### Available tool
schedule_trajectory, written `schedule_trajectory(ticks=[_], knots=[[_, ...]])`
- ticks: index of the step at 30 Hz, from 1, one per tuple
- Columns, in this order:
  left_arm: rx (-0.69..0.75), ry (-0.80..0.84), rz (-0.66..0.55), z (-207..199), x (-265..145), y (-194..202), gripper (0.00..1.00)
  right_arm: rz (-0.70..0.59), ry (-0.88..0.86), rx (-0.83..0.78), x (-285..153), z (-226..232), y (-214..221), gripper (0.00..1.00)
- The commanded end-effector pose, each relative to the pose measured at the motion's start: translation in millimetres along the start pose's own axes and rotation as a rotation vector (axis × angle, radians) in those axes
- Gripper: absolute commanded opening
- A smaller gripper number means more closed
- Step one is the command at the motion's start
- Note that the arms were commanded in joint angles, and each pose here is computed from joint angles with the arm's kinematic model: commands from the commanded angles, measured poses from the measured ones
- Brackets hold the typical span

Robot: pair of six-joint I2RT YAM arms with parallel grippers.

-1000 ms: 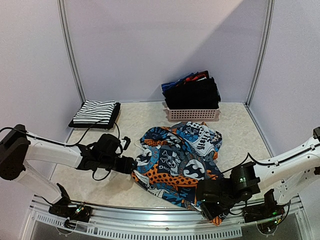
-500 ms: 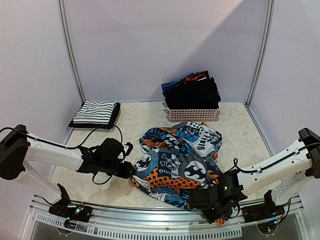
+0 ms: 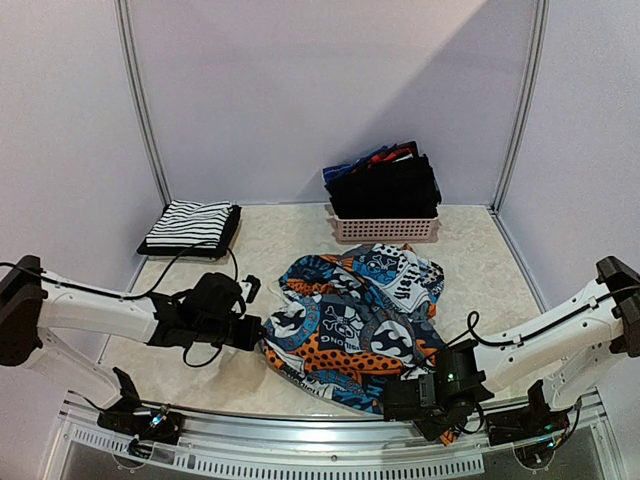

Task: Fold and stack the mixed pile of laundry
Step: Pick up the crumpled shorts from the center of the board, then flatten out the crumpled shorts at the center of the board.

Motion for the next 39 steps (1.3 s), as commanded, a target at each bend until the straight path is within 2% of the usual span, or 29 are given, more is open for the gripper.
schedule_trajectory(ticks=[1, 17, 23, 31, 39], knots=[[0.002, -0.038, -0.034, 3, -19, -5, 0.00, -0.093, 0.047, 0.007, -17, -4, -10, 0.00], [0.013, -0.101, -0.280, 5, -117, -60, 0.00, -0.541, 0.017, 0.134, -114, -12, -68, 0.00], [0.022, -0.145, -0.357, 7, -156, -81, 0.00, -0.666, -0.013, 0.190, -146, -23, -87, 0.00], [0.029, -0.178, -0.486, 6, -215, -117, 0.00, -0.855, -0.019, 0.213, -210, -39, -109, 0.00], [0.065, -0.173, -0.510, -4, -242, -150, 0.00, -0.993, -0.084, 0.207, -255, -44, -128, 0.00]])
Point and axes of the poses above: each gripper's point midway between its finger pads, its own x axis out along the fingers, its own z axis along the line the jaws close on, y = z × x, the point moved 8 cm from there along -x, back along the fingers, and after that the axes turned 15 degrees about x, right-handed, at the moved point
